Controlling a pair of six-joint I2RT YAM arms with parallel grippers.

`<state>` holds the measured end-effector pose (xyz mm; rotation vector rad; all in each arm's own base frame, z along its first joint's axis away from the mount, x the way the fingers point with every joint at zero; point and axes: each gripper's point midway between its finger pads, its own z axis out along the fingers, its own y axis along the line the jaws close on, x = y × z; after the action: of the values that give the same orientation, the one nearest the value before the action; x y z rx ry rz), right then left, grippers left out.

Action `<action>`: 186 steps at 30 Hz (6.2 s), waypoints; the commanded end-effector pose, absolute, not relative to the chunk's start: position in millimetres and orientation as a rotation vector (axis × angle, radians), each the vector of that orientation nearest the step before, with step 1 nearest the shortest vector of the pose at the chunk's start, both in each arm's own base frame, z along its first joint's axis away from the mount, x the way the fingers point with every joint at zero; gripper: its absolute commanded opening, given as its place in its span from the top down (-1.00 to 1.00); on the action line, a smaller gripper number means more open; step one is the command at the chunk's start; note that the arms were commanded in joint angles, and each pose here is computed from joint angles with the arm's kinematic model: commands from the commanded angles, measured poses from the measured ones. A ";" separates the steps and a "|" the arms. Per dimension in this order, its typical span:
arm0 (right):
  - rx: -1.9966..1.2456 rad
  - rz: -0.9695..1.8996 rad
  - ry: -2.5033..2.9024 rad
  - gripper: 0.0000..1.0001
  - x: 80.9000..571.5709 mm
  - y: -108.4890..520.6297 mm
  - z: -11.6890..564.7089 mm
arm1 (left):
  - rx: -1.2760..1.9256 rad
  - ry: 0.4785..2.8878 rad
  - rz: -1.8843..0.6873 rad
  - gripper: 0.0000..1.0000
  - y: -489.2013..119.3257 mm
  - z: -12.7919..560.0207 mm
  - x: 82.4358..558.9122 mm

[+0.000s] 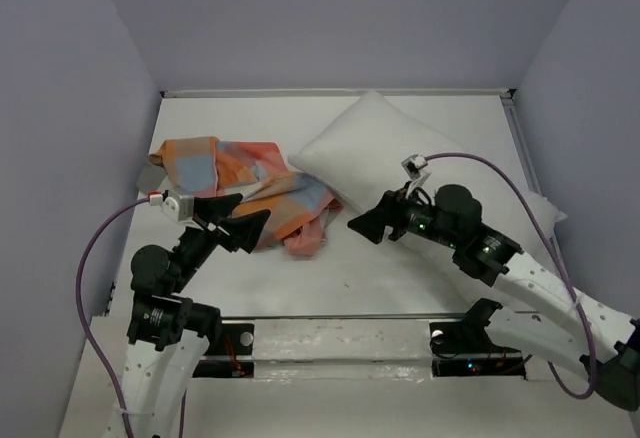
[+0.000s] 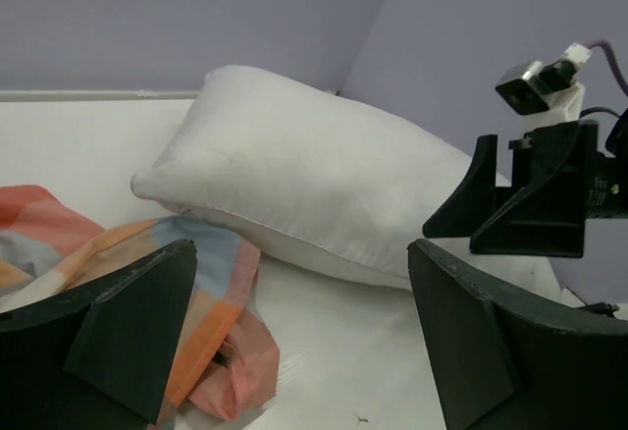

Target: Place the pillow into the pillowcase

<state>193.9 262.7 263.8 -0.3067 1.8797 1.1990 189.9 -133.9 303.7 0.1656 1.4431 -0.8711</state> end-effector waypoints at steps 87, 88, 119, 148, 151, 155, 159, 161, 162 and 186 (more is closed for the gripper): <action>-0.311 0.616 1.544 1.00 323.7 367.9 382.8 | 0.021 1.761 -0.313 -0.66 -196.3 241.7 290.4; -0.311 0.617 1.546 1.00 322.9 366.9 382.7 | 0.010 1.769 -0.291 -0.62 -194.2 236.9 292.0; -0.301 0.623 1.500 1.00 331.7 345.7 416.5 | -0.099 1.851 -0.258 0.48 -171.0 115.9 363.5; -0.255 0.650 1.473 1.00 409.8 291.2 477.9 | -0.036 1.735 -0.720 -0.51 -190.5 179.5 277.1; -0.248 0.657 1.498 1.00 418.6 285.1 467.4 | -0.015 1.737 -0.701 -0.60 -202.6 167.3 297.7; -0.273 0.672 1.515 1.00 423.9 284.9 458.7 | -0.014 1.667 -0.715 -0.63 -213.1 173.4 331.6; -0.296 0.680 1.520 1.00 425.0 285.8 454.9 | -0.018 1.663 -0.698 -0.63 -216.9 164.5 362.9; -0.309 0.691 1.520 1.00 422.6 287.4 454.5 | -0.013 1.651 -0.704 -0.61 -219.6 163.4 378.1; -0.314 0.693 1.521 1.00 421.8 287.8 454.1 | -0.013 1.654 -0.701 -0.58 -220.5 162.0 382.8; -0.672 1.105 1.480 1.00 390.6 441.5 479.3 | -0.438 1.189 -0.317 1.00 -10.4 449.0 218.4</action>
<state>465.9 402.8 401.7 -0.4722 1.6472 0.9394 260.0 -55.9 411.2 -0.3922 1.2000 -0.4695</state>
